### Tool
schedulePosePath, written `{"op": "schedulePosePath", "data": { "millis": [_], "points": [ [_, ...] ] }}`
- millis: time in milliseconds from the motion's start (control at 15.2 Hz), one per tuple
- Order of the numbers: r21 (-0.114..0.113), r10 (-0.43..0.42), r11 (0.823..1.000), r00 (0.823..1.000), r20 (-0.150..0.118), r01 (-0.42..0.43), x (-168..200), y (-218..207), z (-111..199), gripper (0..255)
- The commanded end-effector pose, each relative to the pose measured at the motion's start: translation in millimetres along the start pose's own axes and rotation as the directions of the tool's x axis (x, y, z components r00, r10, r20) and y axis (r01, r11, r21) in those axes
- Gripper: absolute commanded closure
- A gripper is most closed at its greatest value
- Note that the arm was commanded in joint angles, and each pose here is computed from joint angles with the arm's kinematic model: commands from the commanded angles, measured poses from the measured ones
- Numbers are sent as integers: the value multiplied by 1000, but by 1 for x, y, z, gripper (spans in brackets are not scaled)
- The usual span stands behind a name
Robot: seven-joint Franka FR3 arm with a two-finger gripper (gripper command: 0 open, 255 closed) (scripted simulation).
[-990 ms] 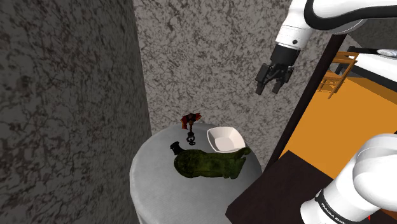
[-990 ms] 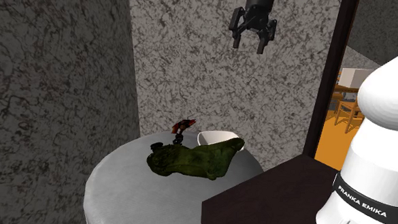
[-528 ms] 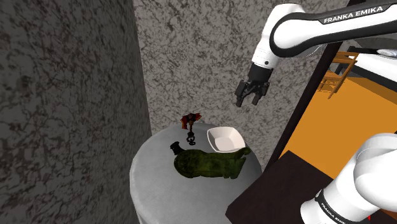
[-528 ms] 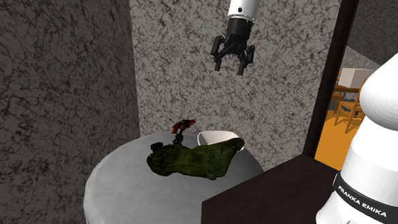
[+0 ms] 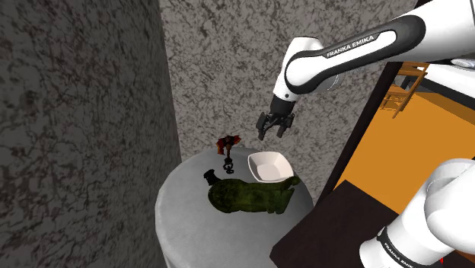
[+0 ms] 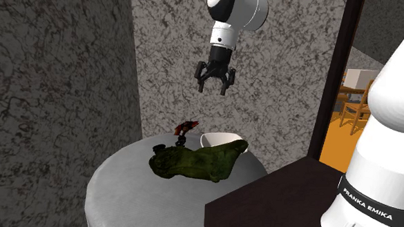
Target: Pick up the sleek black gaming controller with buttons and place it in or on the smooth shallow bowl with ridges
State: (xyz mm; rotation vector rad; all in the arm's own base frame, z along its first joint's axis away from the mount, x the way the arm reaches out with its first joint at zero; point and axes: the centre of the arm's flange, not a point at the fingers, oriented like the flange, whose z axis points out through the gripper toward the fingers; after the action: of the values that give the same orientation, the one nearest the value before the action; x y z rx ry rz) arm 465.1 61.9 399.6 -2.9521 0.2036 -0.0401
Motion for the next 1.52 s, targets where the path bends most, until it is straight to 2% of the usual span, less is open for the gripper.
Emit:
{"op": "schedulePosePath", "data": {
  "millis": [0,1452],
  "points": [
    [4,-4,1000,1000,0,4,12,-5,24,0],
    [54,-55,997,998,10,55,163,-80,260,0]
  ]
}}
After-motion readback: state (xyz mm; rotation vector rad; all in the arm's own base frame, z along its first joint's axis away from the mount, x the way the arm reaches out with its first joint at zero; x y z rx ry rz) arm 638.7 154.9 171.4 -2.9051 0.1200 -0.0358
